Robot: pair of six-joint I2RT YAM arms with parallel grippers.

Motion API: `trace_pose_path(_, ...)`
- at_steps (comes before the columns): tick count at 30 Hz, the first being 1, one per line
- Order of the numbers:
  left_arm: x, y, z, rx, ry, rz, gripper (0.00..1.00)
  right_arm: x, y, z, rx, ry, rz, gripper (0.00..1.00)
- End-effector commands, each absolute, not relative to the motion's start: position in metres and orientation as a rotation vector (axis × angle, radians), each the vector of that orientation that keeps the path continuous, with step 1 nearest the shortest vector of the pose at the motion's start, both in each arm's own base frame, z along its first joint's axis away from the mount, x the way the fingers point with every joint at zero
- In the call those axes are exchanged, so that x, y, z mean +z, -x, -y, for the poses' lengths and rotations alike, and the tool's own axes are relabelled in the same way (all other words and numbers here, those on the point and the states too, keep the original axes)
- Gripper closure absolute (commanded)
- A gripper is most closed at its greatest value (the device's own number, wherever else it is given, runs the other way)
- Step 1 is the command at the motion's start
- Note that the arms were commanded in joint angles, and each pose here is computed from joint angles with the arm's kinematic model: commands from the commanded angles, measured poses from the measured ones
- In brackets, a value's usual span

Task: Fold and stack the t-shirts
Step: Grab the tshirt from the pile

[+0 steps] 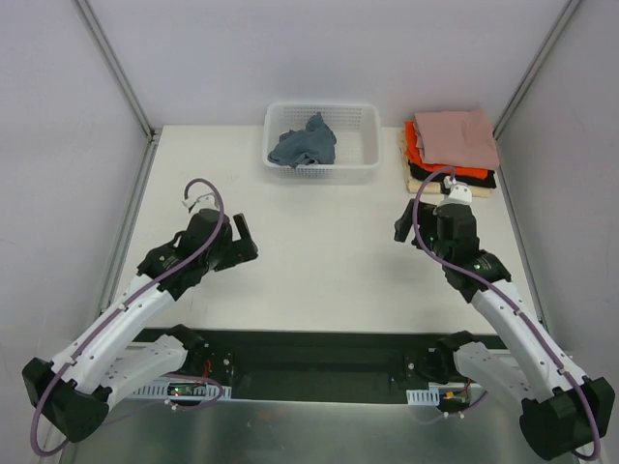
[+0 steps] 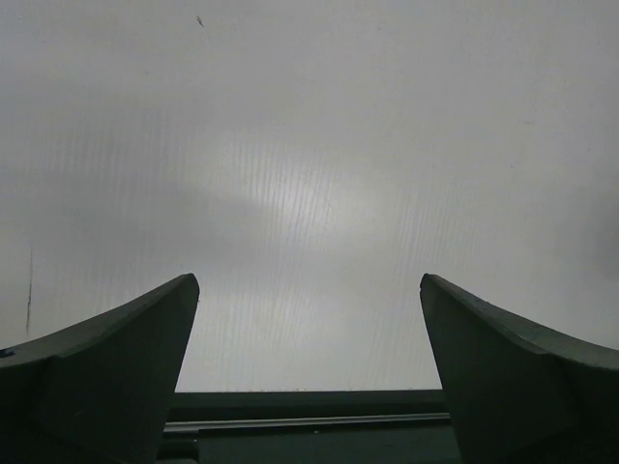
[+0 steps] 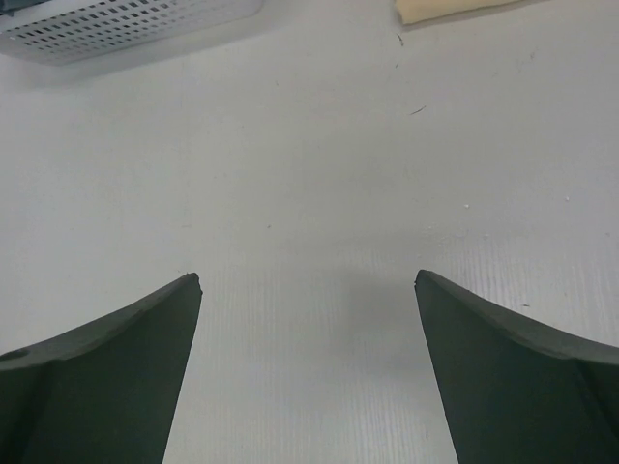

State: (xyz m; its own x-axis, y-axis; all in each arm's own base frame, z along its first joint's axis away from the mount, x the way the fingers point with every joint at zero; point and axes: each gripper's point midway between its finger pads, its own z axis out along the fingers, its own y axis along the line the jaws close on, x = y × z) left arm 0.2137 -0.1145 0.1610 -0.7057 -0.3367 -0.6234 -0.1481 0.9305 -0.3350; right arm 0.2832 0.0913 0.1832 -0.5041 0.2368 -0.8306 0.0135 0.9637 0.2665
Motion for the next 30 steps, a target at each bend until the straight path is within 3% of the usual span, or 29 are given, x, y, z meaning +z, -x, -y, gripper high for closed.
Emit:
trace_pose_path(1, 0.195, -0.241, 0.117, -0.303, 0.341, -2.29, 0.01, 0.184, -0.286, -0.088, 0.237, -0.168, -2.085, 0.04)
trace_pose_path(6, 0.2, -0.288, 0.115, -0.294, 0.363, -2.328, 0.01, 0.192, -0.292, -0.091, 0.214, -0.114, -2.106, 0.04)
trace_pose_path(16, 0.263, -0.443, 0.131, -0.226, 0.248, -2.205, 0.01, 0.194, -0.294, -0.079, 0.12, -0.101, -2.117, 0.04)
trace_pose_path(22, 0.243, -0.518, 0.163, -0.257, 0.077, -2.225, 0.01, 0.194, -0.292, -0.066, 0.041, -0.119, -2.118, 0.04)
trace_pose_path(30, 0.194, -0.571, 0.217, -0.46, -0.06, -2.265, 0.01, 0.19, -0.296, -0.06, -0.018, -0.122, -2.134, 0.04)
